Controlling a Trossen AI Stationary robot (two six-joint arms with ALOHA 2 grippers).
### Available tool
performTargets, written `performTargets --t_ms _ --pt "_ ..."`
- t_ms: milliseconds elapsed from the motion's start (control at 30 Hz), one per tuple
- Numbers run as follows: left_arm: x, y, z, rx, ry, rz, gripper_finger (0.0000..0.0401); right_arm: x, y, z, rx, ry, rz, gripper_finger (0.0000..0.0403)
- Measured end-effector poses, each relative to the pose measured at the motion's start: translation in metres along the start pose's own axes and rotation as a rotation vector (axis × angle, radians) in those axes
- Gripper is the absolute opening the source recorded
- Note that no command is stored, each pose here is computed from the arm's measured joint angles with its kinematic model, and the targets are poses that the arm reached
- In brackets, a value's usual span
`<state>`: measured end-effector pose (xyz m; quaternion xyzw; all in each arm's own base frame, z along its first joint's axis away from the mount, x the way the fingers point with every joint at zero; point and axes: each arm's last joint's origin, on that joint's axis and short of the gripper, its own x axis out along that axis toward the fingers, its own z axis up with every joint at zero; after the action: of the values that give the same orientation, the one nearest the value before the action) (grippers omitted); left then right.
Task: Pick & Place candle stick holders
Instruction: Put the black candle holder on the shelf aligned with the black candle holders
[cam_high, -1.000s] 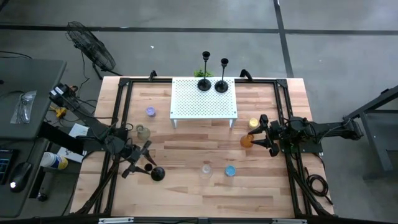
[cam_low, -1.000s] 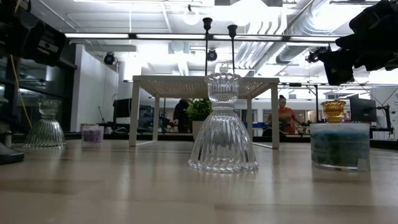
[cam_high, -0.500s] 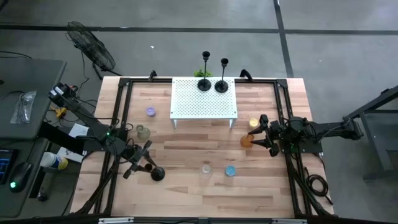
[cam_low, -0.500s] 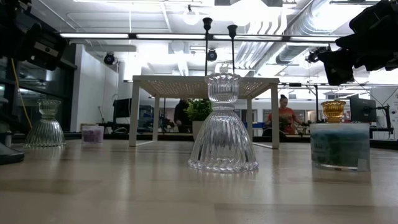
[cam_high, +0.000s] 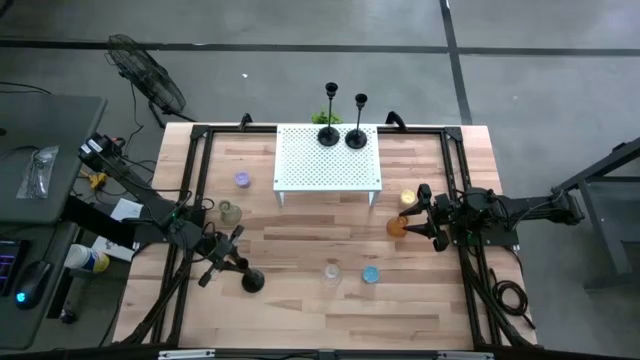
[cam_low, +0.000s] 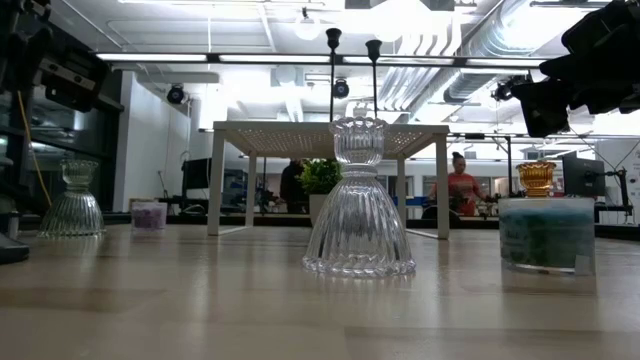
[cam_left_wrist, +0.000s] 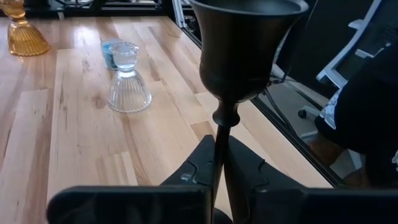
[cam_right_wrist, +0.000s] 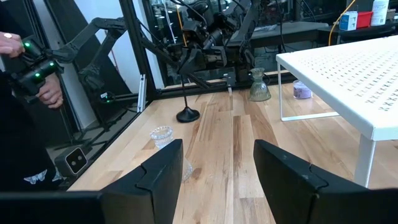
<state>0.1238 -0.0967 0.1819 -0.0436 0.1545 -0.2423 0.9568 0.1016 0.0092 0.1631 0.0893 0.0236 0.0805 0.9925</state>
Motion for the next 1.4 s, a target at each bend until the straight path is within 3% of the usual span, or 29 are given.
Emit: performTargets --t_ms 167,367,700,933,1067,1400 --pt "0.0 -0.001 0.008 -0.003 -0.019 0.023 0.0005 0.0 0.0 0.0 0.0 0.0 0.0 0.0191" --pt "-0.003 -0.004 0.038 -0.004 -0.073 0.124 0.0005 0.0 0.0 0.0 0.0 0.0 0.0 0.0191" --pt "-0.025 -0.007 0.109 -0.012 -0.14 0.439 0.0005 0.0 0.0 0.0 0.0 0.0 0.0 0.0191" --pt "-0.056 -0.004 0.158 -0.019 -0.194 0.728 0.0005 0.0 0.0 0.0 0.0 0.0 0.0 0.0191" --pt "-0.057 0.008 0.177 -0.021 -0.173 0.868 0.0005 0.0 0.0 0.0 0.0 0.0 0.0 0.0191" --pt "-0.023 0.067 0.213 -0.012 -0.07 0.93 0.0005 0.0 0.0 0.0 0.0 0.0 0.0 0.0191"
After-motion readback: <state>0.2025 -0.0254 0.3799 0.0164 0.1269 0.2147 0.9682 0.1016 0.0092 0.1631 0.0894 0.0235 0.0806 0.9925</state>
